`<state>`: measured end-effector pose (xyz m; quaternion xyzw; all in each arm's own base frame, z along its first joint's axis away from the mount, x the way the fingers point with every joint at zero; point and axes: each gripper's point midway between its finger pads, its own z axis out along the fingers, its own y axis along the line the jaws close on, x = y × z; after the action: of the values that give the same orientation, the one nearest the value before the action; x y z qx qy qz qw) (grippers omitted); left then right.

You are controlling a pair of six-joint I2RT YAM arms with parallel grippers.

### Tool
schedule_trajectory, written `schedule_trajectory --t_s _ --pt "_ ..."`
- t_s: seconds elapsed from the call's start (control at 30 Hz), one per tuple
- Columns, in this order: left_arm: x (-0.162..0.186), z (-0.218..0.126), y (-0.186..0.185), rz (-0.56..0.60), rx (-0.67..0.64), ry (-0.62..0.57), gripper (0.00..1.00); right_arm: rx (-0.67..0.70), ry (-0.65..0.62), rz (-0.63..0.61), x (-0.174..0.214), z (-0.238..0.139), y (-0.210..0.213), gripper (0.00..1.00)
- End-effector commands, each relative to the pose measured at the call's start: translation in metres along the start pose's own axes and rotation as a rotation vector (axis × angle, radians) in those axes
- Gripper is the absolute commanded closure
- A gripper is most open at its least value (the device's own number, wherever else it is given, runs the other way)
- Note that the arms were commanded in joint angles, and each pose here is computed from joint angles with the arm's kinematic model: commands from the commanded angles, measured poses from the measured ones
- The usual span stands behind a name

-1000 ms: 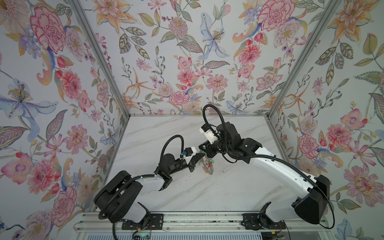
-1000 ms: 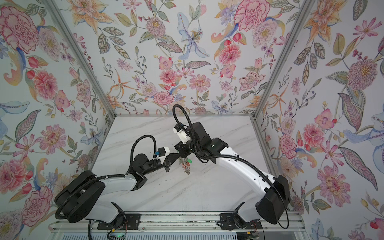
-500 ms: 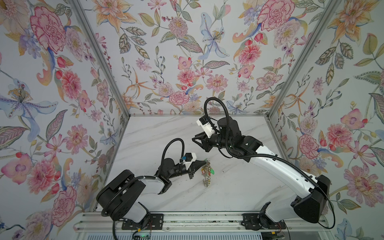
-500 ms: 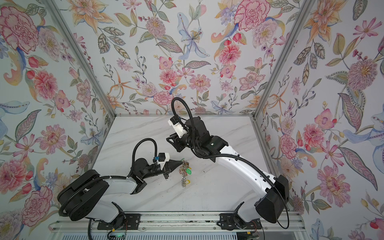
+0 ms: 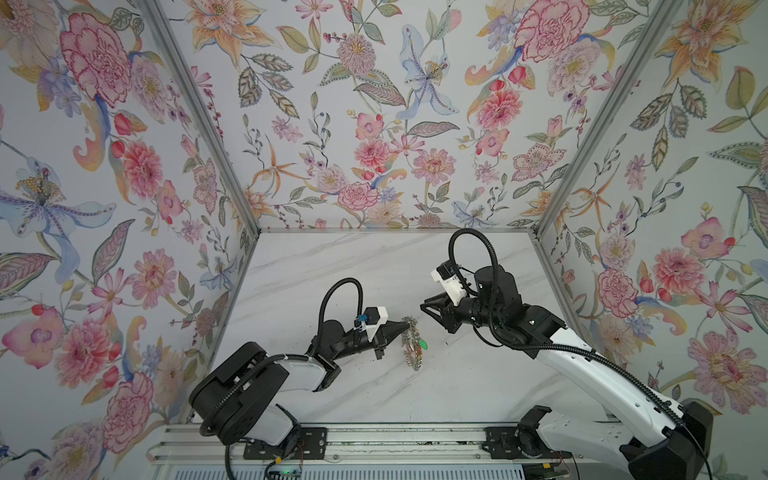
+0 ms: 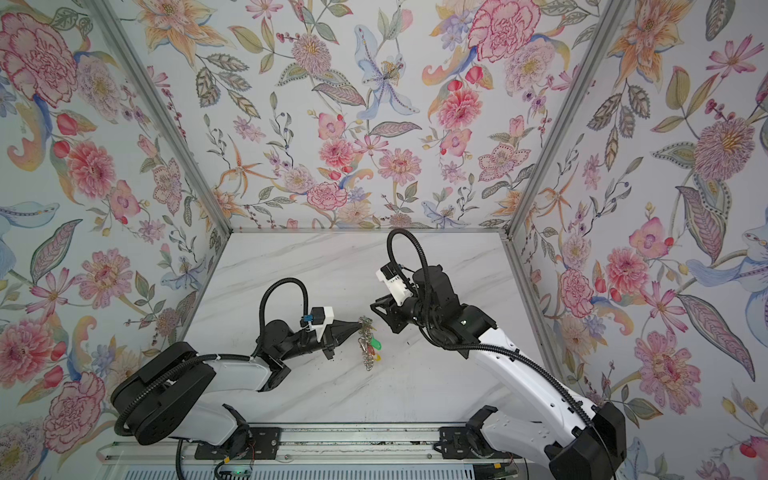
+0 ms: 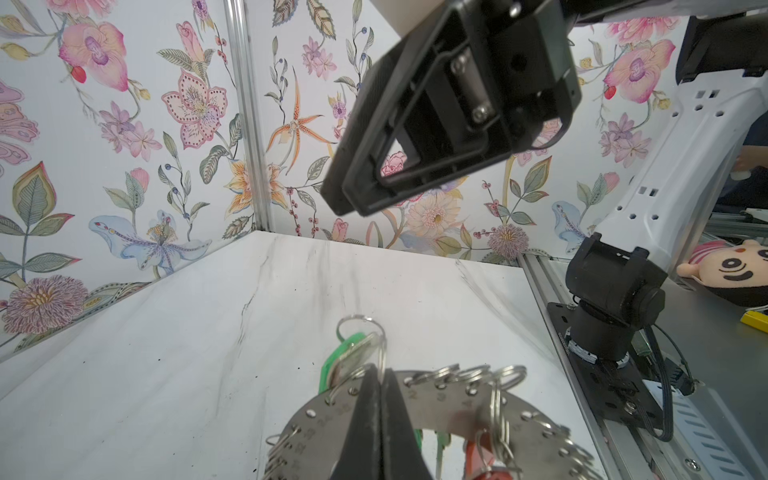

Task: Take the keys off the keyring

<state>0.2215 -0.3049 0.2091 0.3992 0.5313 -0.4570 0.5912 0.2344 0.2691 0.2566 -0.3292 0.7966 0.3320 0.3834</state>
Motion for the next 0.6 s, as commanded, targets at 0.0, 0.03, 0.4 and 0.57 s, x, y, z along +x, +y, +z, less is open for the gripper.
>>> schedule_trajectory --t_s 0.0,0.03,0.4,0.57 --pt "-0.027 -0.003 0.002 0.043 -0.005 -0.105 1.0 -0.03 0.033 0.044 0.021 0.0 0.001 0.73" --pt "-0.027 -0.004 0.002 0.039 -0.003 -0.111 1.0 -0.028 0.042 0.057 0.027 0.001 -0.001 0.72" --pt "-0.032 -0.004 0.0 0.015 0.022 -0.117 1.0 -0.001 -0.003 0.042 0.034 0.016 -0.013 0.58" --pt "-0.033 -0.004 0.0 0.026 0.016 -0.101 1.0 -0.024 -0.035 0.021 0.022 0.019 -0.009 0.58"
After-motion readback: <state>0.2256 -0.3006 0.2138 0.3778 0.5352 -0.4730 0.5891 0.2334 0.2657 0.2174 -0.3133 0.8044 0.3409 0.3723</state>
